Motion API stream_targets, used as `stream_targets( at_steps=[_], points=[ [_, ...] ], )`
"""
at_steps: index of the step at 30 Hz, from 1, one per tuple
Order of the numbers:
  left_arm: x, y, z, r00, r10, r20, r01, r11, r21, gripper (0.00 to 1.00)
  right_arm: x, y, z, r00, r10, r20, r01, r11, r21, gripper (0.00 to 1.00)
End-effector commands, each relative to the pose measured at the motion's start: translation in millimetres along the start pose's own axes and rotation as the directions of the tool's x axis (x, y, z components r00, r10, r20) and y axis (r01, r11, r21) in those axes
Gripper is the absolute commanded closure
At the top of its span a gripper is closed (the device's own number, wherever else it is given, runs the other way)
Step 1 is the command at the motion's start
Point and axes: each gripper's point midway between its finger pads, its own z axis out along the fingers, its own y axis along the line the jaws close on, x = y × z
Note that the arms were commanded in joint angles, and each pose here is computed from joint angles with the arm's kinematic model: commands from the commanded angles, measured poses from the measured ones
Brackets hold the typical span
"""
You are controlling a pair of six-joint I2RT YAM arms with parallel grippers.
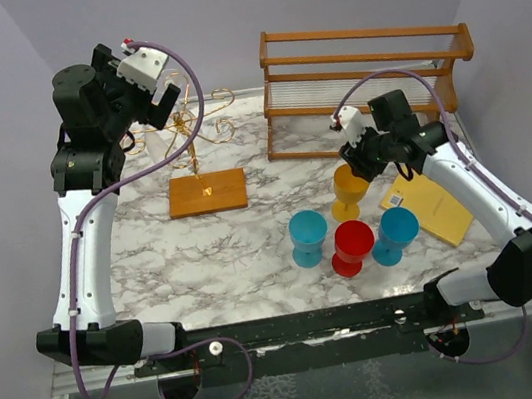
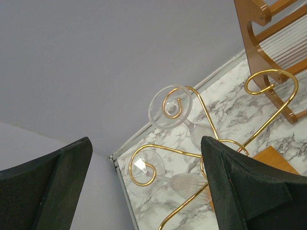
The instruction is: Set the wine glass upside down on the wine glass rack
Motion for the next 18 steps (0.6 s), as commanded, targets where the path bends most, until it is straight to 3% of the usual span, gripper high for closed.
stream_targets(
  at_steps=[1, 10, 18],
  points=[
    [-20.6, -3.1, -9.3, 0.997, -0.015, 0.073, 0.013, 1.0, 0.018, 0.01, -3.3, -12.6, 10.3, 0.999, 0.027, -0.035, -0.026, 0.999, 0.03, 0.62],
    [-23.0, -9.7, -7.9, 0.995, -0.061, 0.084, 0.056, 0.997, 0.051, 0.01, -15.6, -10.5, 19.5, 1.0, -0.01, -0.013, 0.009, 1.0, -0.026, 0.98],
    [-33.6, -8.0, -13.2, 0.975, -0.2, 0.095, 0.198, 0.979, 0.04, 0.01, -86.3, -24.6, -25.9, 0.977, -0.075, 0.197, 0.073, 0.997, 0.018, 0.98]
  ],
)
